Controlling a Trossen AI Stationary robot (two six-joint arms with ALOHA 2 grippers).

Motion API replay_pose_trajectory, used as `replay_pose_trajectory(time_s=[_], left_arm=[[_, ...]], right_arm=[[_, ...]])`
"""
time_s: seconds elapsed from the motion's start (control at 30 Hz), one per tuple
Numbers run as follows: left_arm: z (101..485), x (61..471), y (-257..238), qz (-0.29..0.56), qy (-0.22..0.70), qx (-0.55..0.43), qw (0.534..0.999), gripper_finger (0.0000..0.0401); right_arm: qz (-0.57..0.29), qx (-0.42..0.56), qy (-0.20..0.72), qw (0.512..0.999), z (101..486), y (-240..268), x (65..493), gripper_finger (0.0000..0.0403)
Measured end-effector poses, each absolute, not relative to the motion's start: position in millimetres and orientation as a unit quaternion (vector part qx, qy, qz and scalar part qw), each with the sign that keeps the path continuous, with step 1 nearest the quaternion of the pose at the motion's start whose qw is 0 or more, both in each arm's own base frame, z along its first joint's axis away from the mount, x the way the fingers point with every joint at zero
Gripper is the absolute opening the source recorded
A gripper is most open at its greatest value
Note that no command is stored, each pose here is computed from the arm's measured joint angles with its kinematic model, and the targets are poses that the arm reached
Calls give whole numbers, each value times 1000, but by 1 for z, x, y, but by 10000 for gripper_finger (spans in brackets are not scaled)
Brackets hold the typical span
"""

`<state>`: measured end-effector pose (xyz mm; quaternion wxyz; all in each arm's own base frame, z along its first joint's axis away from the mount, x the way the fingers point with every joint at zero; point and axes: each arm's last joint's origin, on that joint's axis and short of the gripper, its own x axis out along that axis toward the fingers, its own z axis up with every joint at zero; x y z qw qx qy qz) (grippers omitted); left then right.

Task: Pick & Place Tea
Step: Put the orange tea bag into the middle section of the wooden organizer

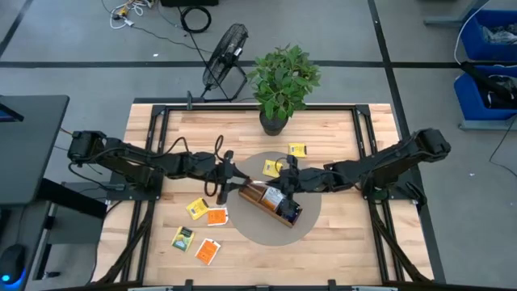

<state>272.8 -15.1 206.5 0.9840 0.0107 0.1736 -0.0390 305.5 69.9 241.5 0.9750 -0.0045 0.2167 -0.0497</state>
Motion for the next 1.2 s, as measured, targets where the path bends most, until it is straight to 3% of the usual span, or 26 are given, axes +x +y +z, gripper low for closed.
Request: replay_pose_trajectory(time_s=[0.3, 0.77, 1.2], left_arm=[[200, 270, -10, 24, 209, 38, 977, 187], [204, 262, -7, 38, 218, 60, 973, 181], [222, 244, 5, 79, 221, 78, 969, 181]], right_arm=[[-97, 69, 217, 969, 245, 89, 291, 1], [-169, 165, 215, 947, 238, 113, 274, 0], [-194, 194, 234, 933, 208, 120, 288, 0]])
